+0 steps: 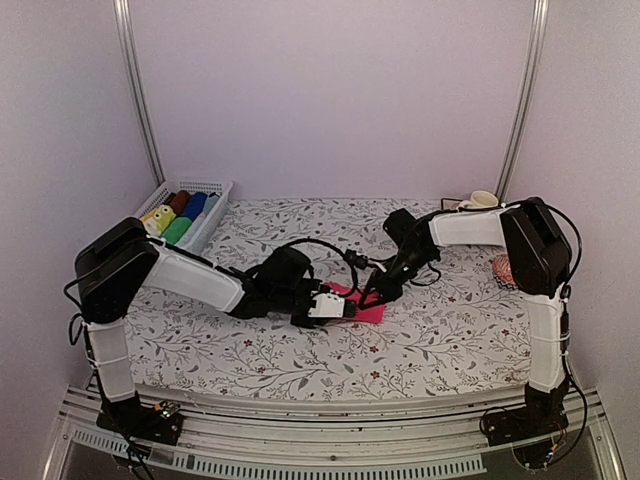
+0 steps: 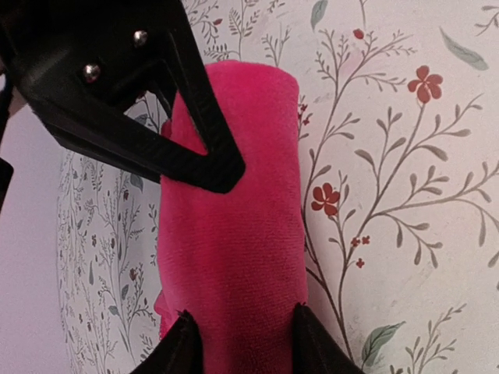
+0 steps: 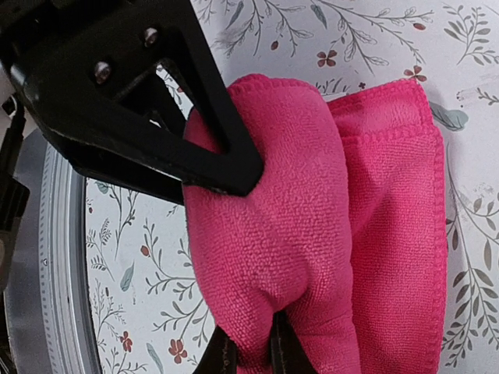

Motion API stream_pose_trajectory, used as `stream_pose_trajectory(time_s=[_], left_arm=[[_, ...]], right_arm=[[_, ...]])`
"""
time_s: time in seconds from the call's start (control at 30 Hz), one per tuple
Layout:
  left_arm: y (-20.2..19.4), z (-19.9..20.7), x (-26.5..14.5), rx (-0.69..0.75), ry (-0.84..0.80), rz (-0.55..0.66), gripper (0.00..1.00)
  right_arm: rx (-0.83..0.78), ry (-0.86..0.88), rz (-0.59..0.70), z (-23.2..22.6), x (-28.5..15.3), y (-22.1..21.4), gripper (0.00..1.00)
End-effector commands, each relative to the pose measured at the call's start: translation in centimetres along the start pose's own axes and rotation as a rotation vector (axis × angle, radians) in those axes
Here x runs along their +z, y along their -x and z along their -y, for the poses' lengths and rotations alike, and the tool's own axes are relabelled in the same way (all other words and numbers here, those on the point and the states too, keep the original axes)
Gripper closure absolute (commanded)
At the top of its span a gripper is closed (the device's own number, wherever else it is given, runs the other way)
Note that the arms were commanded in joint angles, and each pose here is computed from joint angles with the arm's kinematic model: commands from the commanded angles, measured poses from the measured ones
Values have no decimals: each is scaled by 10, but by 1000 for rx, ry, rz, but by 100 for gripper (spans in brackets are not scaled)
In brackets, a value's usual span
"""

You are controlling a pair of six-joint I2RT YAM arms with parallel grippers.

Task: Roll the towels
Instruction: Roll the towel at the center of the board.

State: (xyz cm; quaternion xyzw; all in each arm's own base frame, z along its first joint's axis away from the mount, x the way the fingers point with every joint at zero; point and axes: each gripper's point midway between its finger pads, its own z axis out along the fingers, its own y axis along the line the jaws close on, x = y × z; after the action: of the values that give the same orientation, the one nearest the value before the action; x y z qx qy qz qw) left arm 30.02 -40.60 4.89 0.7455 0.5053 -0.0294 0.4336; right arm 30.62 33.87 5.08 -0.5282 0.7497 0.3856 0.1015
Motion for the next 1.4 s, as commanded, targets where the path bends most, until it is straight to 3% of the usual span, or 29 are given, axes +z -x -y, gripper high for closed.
stream_pose_trajectory(time_s=[0.0,0.13,0.27,0.33,0.37,0.47,0.83,0.87,0.9,1.17,1.37], left_arm=[[-5,37,15,0,-122,-4,64],[-1,47,18,-35,-197,3,74],[6,61,14,-100,-324,44,83],[9,68,11,-139,-390,57,97],[9,70,10,-157,-416,60,100],[11,75,9,-221,-489,64,100],[6,57,22,-498,-578,33,100],[5,54,23,-516,-575,28,100],[5,52,24,-532,-570,24,100],[1,41,34,-693,-575,-46,100],[-7,42,51,-854,-576,-140,100]], right_arm=[[45,68,-26,-14,10,-11,95],[34,38,-37,-10,7,-12,91],[9,-33,-58,-4,1,-12,80],[-8,-66,-62,-2,-4,-10,71],[-18,-94,-60,0,-8,-8,66],[-44,-165,-56,3,-20,-3,54],[-42,-435,-2,6,-81,11,31],[-25,-460,-5,8,-85,7,12],[-8,-490,-3,9,-91,3,1],[252,-905,49,32,-172,-15,1],[403,-890,300,5,-192,-14,1]])
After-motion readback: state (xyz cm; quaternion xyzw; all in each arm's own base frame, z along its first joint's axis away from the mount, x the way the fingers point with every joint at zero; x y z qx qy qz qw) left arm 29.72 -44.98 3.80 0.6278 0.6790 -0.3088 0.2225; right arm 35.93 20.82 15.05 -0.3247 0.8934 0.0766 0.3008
